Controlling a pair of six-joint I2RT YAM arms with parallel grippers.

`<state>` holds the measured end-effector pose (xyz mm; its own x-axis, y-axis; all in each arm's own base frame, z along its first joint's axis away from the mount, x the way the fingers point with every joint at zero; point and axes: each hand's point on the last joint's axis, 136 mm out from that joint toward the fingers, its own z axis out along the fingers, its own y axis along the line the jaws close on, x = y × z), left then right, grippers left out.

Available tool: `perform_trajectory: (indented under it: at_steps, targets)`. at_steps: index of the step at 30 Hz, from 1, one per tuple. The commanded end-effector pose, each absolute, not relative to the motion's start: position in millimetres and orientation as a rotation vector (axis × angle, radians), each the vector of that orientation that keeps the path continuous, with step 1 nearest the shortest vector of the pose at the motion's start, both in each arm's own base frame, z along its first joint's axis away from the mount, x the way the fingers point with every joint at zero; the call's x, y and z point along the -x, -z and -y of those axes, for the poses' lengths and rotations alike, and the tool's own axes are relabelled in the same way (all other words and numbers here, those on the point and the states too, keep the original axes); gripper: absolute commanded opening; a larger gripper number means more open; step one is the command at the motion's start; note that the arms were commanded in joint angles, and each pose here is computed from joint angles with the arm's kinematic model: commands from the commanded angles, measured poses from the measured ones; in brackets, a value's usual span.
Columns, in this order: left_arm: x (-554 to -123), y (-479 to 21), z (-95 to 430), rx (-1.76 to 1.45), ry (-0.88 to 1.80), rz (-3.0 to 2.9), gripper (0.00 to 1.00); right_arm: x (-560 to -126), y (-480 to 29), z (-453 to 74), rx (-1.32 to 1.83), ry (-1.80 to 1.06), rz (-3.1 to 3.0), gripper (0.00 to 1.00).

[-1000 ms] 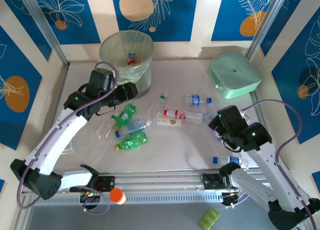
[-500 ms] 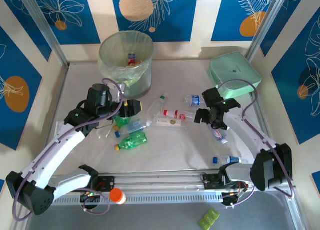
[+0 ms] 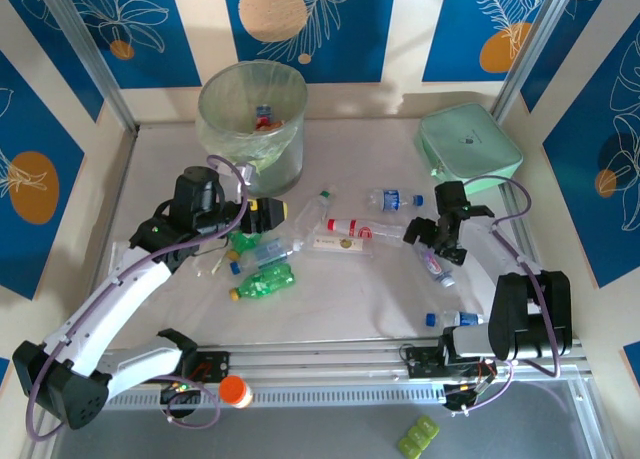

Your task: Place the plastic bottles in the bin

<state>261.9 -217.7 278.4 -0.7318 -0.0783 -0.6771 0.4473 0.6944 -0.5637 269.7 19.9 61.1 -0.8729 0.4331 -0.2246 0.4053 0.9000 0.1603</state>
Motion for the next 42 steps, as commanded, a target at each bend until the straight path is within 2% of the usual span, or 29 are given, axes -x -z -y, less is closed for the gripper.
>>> perform_trajectory:
  at_steps: [1, 9, 14, 16, 17, 19, 20, 22, 24, 29, 31, 35, 42]
  targets:
    - [-258.4, -281.5, 221.5, -0.327, 0.989, -2.178, 0.76, -271.4, -62.5, -30.0, -0.643, -0.304, -2.795, 0.99]
    - [-260.4, -279.2, 220.9, -0.329, 0.973, -2.184, 0.79, -262.0, -55.9, -48.9, -0.617, -0.436, -2.855, 1.0]
    - [-263.3, -274.2, 221.2, -0.327, 0.961, -2.205, 0.79, -256.2, -53.1, -56.9, -0.619, -0.418, -2.867, 0.93]
    - [-264.0, -273.4, 220.5, -0.323, 0.955, -2.207, 0.79, -254.2, -47.7, -54.3, -0.615, -0.34, -2.888, 0.88]
    - [-264.9, -273.4, 219.3, -0.317, 0.945, -2.208, 0.79, -253.5, -44.9, -55.2, -0.615, -0.333, -2.91, 0.8]
    - [-265.5, -272.2, 218.2, -0.312, 0.935, -2.214, 0.79, -252.7, -40.4, -54.0, -0.629, -0.277, -2.94, 0.77]
    - [-265.8, -271.4, 217.3, -0.308, 0.928, -2.217, 0.79, -252.3, -38.5, -51.5, -0.642, -0.234, -2.952, 0.72]
    - [-265.9, -269.7, 215.8, -0.302, 0.917, -2.223, 0.79, -252.3, -36.0, -46.6, -0.676, -0.15, -2.965, 0.7]
    - [-266.6, -269.1, 214.5, -0.3, 0.905, -2.225, 0.79, -252.6, -32.6, -47.4, -0.679, -0.095, -2.98, 0.63]
    - [-268.1, -269.2, 212.9, -0.296, 0.892, -2.223, 0.79, -253.5, -29.5, -52.6, -0.644, -0.017, -2.987, 0.6]
    - [-268.6, -267.7, 212.6, -0.297, 0.885, -2.229, 0.79, -253.6, -33.6, -53.2, -0.63, 0.0, -2.97, 0.55]
    - [-268.8, -266.3, 212.9, -0.297, 0.886, -2.235, 0.79, -250.1, -48.4, -58.3, -0.641, -0.086, -2.924, 0.49]
    - [-270.4, -269.1, 217.0, -0.264, 0.927, -2.231, 0.8, -232.4, -101.5, -79.7, -0.532, -0.353, -2.778, 0.47]
